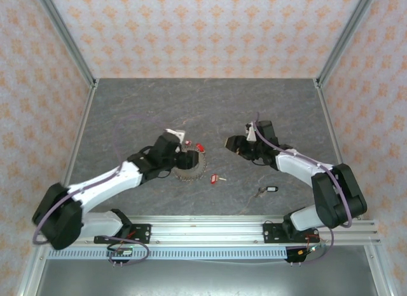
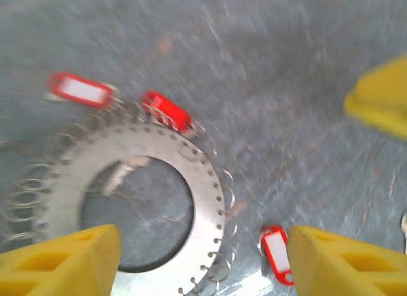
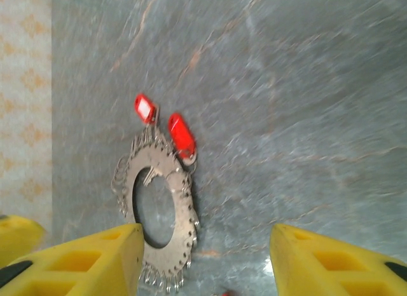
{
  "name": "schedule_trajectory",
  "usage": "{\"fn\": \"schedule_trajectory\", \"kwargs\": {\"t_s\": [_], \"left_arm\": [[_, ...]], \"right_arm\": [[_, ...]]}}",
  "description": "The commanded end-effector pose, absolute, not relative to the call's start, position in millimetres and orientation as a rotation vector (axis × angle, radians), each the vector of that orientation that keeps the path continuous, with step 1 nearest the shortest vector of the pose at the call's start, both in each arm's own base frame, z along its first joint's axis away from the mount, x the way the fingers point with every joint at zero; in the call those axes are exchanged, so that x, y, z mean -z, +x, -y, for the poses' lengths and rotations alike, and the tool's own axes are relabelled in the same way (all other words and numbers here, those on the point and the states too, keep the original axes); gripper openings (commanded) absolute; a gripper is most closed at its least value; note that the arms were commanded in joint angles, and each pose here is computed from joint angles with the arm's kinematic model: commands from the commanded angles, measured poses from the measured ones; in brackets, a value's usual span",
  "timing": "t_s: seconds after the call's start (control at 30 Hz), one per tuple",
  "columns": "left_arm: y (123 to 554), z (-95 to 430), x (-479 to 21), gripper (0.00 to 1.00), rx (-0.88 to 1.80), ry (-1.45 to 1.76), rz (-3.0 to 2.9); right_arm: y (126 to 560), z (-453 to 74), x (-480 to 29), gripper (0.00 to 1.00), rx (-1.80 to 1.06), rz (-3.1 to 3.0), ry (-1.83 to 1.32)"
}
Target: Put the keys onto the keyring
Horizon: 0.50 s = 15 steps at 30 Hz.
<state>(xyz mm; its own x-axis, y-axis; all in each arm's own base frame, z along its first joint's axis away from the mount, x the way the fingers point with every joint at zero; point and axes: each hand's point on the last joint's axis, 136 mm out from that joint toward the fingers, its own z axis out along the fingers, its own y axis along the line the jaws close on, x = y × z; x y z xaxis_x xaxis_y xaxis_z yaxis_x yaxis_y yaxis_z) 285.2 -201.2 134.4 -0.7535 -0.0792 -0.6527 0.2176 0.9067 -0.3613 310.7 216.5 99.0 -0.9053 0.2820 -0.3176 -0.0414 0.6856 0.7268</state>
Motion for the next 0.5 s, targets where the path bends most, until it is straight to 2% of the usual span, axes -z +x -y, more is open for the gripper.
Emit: {"fn": "schedule_trajectory", "kwargs": {"t_s": [0.0,0.17,0.47], "left_arm": [[282.6,145.6,-120.0,0.73,0.408,-0.181,-2.363],[276.6,127.8,-102.4,0.73,0.508,-0.339,-2.405],[287.1,147.1,-82.1,0.66,0.631,-0.428,-2.442]], "right_arm": [[309.9,-236.0,-101.3,0.53,-1.067,-2.505,0.077],[309.4,-261.7,-97.3,0.50,-1.058,-2.528,-0.011],[311.4,-280.2,-87.7,0.48,-1.094,-2.564,-0.033]]}}
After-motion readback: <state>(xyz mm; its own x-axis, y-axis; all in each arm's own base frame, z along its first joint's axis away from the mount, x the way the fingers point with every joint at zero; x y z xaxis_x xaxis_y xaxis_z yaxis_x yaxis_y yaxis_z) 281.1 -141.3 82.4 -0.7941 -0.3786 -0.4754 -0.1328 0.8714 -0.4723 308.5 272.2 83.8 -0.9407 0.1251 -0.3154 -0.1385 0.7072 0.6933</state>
